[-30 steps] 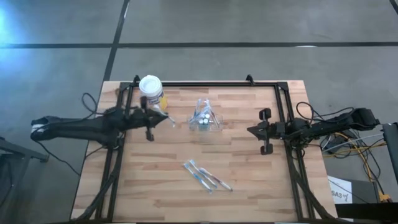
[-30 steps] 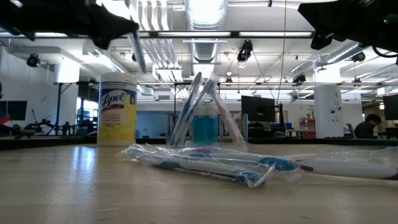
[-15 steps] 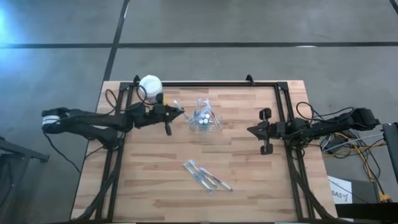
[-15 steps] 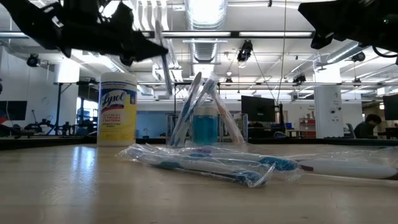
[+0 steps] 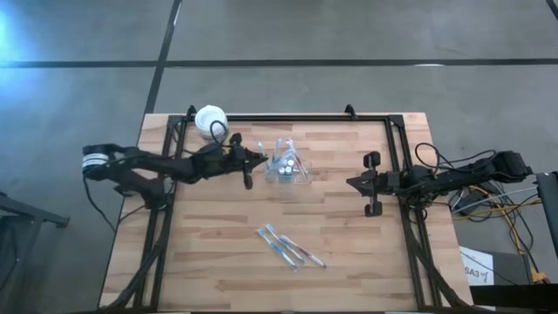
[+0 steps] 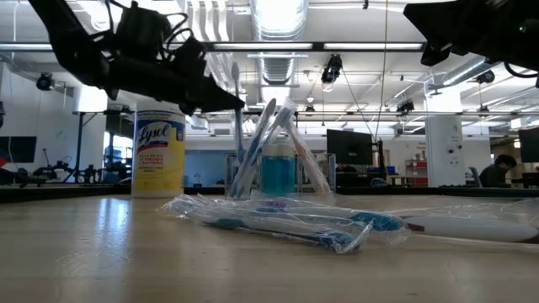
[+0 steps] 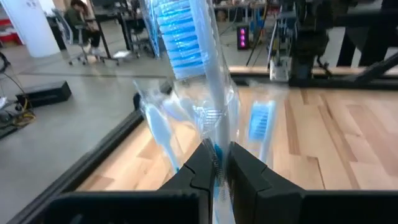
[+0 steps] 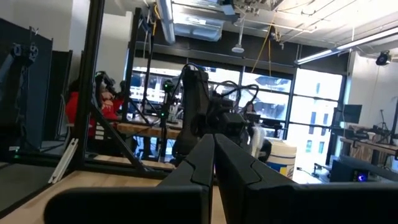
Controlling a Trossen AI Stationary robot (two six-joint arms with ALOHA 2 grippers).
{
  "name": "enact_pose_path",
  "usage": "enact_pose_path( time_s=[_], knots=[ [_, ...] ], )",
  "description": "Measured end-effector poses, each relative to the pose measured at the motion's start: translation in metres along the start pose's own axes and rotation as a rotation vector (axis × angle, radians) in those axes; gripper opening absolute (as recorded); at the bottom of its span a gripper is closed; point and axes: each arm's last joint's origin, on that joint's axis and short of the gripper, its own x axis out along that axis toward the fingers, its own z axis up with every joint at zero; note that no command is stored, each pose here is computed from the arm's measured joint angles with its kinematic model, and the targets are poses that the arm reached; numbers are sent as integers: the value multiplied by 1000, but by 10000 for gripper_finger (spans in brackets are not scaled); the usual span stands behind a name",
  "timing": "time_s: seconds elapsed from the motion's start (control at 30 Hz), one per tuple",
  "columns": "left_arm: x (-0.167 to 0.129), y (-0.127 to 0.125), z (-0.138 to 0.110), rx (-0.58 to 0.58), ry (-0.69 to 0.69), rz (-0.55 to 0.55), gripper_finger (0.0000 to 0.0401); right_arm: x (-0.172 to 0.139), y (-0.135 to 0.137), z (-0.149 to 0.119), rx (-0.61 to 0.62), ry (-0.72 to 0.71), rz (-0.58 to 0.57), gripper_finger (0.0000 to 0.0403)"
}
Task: Pick & Place toothbrushing station
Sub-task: Put the blue toothbrush into the left section of the transparent organizer
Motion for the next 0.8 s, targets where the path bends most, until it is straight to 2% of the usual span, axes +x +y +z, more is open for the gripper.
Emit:
enact_pose_path(
  time_s=[0.37, 0.8],
  knots=[
    [23, -2, -16, 5, 79, -11, 25, 0, 0, 0, 0, 0, 0, 8],
    [31, -3, -37, 9, 158, -12, 28, 0, 0, 0, 0, 1, 0, 8]
  ],
)
